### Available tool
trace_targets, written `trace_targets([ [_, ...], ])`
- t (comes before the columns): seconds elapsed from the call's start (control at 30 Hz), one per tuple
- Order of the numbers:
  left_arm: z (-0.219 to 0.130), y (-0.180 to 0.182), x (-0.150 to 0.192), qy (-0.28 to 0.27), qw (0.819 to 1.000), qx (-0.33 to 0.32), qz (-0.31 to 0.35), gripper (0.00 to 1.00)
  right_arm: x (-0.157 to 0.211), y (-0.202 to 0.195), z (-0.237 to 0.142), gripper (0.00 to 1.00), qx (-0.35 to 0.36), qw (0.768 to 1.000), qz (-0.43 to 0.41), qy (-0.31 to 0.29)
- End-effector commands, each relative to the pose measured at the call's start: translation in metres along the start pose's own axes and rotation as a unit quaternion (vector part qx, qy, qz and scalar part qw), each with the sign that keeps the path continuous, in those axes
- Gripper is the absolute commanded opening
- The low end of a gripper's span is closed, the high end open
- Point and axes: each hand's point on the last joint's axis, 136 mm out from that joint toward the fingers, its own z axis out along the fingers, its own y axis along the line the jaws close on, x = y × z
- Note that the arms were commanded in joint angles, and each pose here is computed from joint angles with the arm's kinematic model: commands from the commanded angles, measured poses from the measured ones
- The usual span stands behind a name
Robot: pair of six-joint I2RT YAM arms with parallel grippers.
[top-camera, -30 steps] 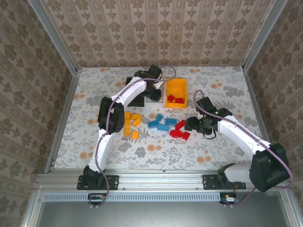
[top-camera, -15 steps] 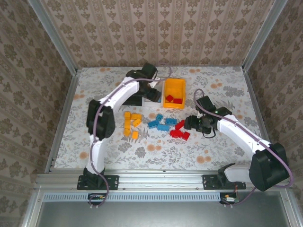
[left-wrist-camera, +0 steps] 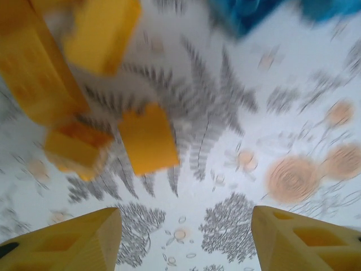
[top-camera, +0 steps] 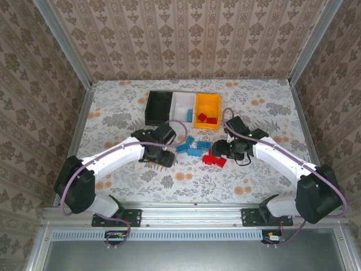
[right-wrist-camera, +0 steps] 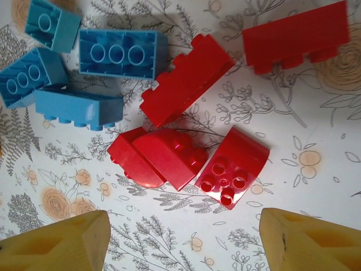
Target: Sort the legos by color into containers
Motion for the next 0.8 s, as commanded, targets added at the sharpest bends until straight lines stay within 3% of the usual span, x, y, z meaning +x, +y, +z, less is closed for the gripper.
trace_targets([
  [0.0, 0.005, 0.003, 0.000, -0.023, 0.998, -0.005, -0.052, 0.63, 0.001, 0.007, -0.002, 0.72, -0.007, 1.000, 0.000, -0.002],
  [0.77, 0.040, 0.018, -0.006, 0.013, 0.998, -0.030, -0.053, 0.60, 0.009, -0.001, 0.015, 0.72, 0.009, 1.000, 0.004, 0.011],
])
